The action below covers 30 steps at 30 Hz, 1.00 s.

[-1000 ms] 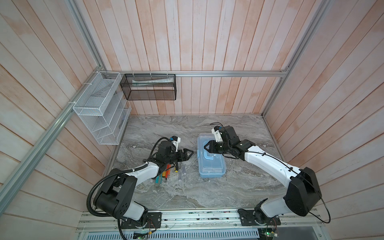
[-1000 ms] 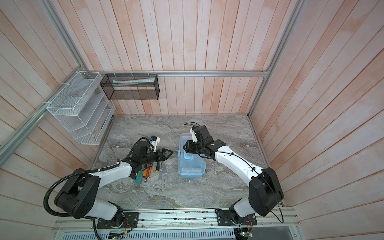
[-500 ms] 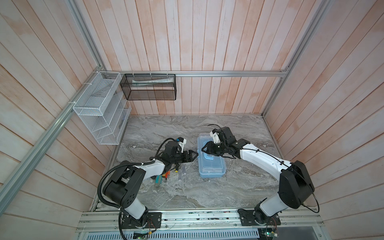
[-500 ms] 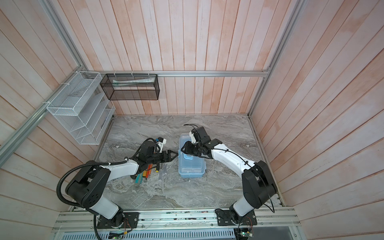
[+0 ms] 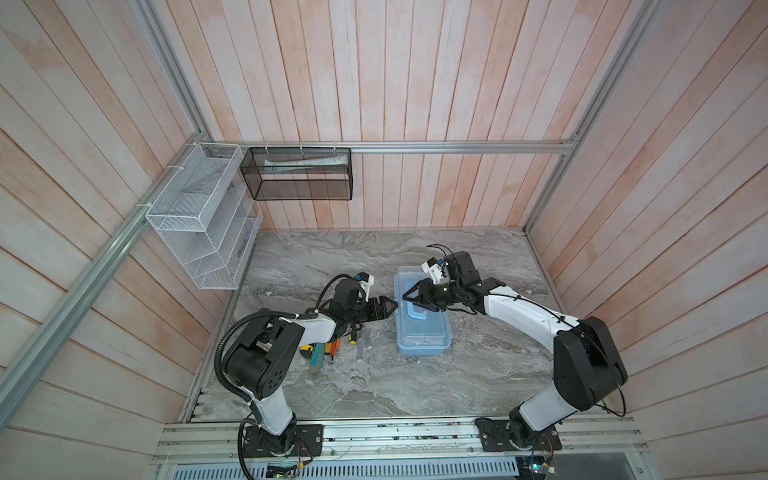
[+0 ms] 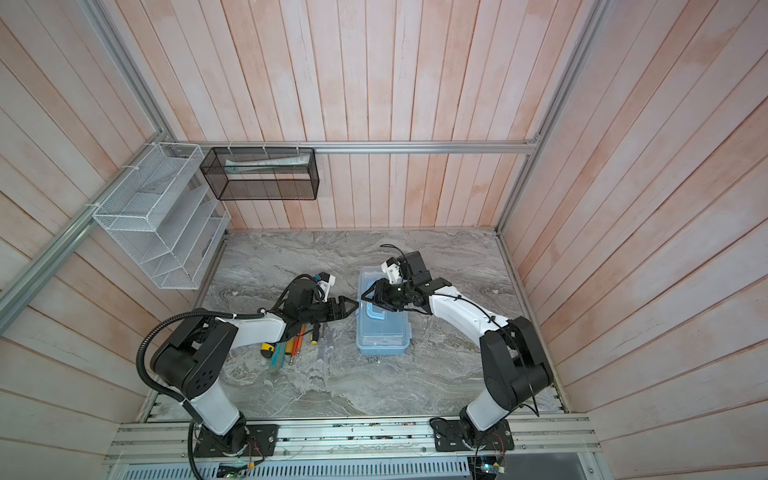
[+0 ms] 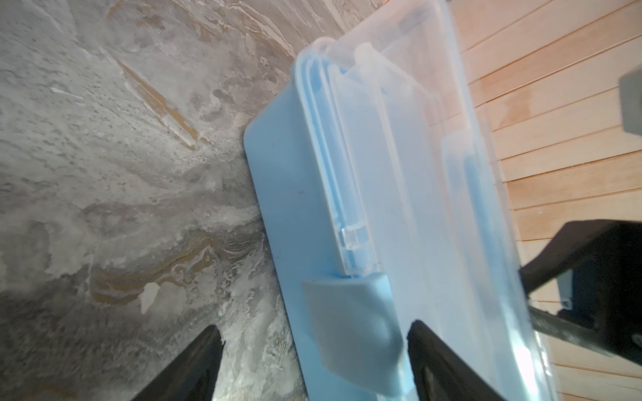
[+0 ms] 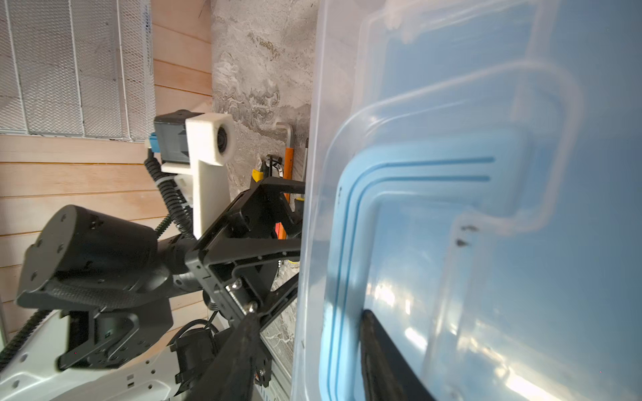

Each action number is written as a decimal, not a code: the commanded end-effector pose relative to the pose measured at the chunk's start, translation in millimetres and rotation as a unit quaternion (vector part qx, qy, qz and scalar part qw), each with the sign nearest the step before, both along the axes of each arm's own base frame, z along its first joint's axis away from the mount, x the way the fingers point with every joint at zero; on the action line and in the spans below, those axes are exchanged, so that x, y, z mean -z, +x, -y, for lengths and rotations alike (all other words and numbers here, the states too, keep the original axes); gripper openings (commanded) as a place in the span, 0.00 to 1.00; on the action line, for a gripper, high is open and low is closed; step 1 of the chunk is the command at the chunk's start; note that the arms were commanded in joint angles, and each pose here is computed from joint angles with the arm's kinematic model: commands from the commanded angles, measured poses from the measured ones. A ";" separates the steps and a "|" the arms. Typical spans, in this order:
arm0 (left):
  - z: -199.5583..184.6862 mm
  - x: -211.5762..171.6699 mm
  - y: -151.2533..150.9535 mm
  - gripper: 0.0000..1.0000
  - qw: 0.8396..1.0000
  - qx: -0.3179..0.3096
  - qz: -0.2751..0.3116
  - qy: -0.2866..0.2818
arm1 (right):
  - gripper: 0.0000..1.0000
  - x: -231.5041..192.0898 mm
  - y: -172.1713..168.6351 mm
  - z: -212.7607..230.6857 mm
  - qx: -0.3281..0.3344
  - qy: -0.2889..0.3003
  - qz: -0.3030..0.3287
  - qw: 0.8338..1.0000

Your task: Pack the tool kit

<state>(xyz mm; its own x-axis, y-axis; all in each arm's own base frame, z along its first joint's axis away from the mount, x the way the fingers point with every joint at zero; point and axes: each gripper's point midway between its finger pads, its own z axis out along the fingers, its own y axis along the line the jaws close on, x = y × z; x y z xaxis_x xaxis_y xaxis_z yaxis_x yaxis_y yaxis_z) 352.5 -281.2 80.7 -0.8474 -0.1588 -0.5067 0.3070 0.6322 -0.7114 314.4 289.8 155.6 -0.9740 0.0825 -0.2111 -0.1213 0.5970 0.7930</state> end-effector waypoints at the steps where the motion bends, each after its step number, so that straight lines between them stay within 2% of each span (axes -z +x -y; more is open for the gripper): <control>1: 29.6 -24.4 0.6 0.86 0.998 0.044 0.034 -0.037 | 0.47 21.9 -32.9 -17.8 -0.062 0.018 -0.054 0.996; 3: 31.6 -23.6 0.7 0.86 0.998 0.046 0.034 -0.037 | 0.47 29.1 -34.2 -18.7 -0.068 0.023 -0.061 0.996; 8: 34.1 -23.4 -0.2 0.86 0.997 0.051 0.033 -0.039 | 0.46 32.8 -44.4 -29.4 -0.085 0.101 -0.097 0.986; 9: 34.9 -23.8 -0.2 0.86 0.997 0.052 0.034 -0.039 | 0.45 35.7 -42.5 -28.5 -0.082 0.094 -0.093 0.988; 12: 37.2 -25.1 0.0 0.86 0.997 0.055 0.036 -0.039 | 0.41 54.3 -30.2 -14.7 -0.055 -0.002 -0.064 0.996; 13: 37.5 -24.9 0.4 0.86 0.997 0.055 0.036 -0.038 | 0.41 56.9 -29.0 -11.0 -0.051 -0.012 -0.063 0.997; 17: 38.6 -24.0 1.2 0.86 0.997 0.056 0.035 -0.038 | 0.40 53.8 -26.8 -7.3 -0.040 0.002 -0.053 0.998; 23: 36.5 -23.8 0.9 0.86 0.997 0.053 0.036 -0.032 | 0.33 40.8 -21.7 1.7 -0.026 0.041 -0.035 0.998; 27: 36.7 -26.6 2.6 0.86 0.997 0.050 0.039 -0.034 | 0.12 23.7 -14.0 3.9 -0.024 0.042 0.000 0.999; 30: 37.4 -31.2 3.9 0.86 0.997 0.050 0.043 -0.036 | 0.09 15.2 -11.3 3.1 -0.034 0.049 0.013 0.998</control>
<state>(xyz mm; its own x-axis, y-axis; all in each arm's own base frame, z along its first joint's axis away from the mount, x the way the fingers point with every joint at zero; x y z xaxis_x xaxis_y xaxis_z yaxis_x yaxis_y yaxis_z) 361.4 -295.0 87.1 -0.8373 -0.1547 -0.5245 0.3312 0.6196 -0.7116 310.5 284.1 147.4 -0.9765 0.1042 -0.1887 -0.1126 0.5000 0.8587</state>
